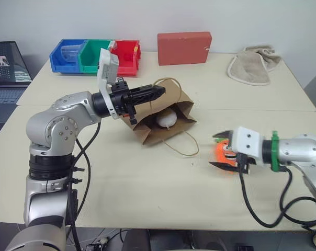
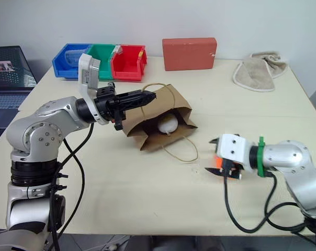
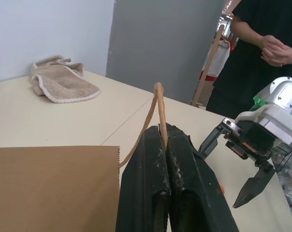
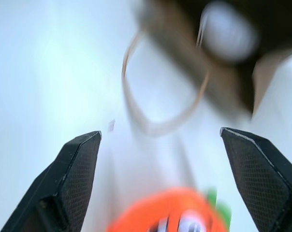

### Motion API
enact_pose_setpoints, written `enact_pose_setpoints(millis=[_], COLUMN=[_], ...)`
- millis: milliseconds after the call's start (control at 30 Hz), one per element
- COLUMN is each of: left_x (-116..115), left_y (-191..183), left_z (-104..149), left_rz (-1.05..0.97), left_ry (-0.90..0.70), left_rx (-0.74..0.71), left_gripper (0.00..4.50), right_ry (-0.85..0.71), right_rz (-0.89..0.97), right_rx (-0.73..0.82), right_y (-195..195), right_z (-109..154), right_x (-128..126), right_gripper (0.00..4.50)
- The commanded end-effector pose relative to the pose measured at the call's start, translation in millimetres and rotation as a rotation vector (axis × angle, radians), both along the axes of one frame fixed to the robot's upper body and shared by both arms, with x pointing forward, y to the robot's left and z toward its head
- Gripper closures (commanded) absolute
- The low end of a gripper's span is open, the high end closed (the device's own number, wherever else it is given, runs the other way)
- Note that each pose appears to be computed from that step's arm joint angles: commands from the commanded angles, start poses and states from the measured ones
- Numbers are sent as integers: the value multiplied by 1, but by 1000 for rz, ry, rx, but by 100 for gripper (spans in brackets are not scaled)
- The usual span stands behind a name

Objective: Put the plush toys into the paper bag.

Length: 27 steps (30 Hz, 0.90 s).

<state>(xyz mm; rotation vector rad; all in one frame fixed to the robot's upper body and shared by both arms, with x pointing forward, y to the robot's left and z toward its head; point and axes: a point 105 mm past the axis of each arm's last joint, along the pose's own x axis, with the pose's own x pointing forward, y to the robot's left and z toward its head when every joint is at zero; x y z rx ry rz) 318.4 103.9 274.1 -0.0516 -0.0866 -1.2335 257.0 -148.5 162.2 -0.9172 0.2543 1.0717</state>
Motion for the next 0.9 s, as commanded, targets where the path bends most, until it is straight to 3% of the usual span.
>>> enact_pose_setpoints(millis=[33, 233, 333, 667, 733, 900], left_x=[-5, -5, -6, -5, -5, -6], left_y=[3, 4, 4, 6, 6, 7], left_z=[14, 14, 13, 13, 13, 18], left_rz=[2, 8, 11, 19, 19, 8], left_ry=[-68, -69, -67, -67, -67, -61], left_rx=[0, 3, 6, 8, 7, -4], left_gripper=[450, 450, 450, 450, 450, 450], right_ry=[-31, -102, -151, -200, -190, -80], right_rz=[-8, -56, -79, -78, -46, 135], right_rx=[-176, -230, -192, -161, -132, 192], right_y=[-24, -40, -36, -35, -29, 26], right_z=[-19, -31, -29, -23, -18, 32], right_x=[-1, 14, 24, 32, 28, -3], right_gripper=[39, 39, 96, 439, 448, 448])
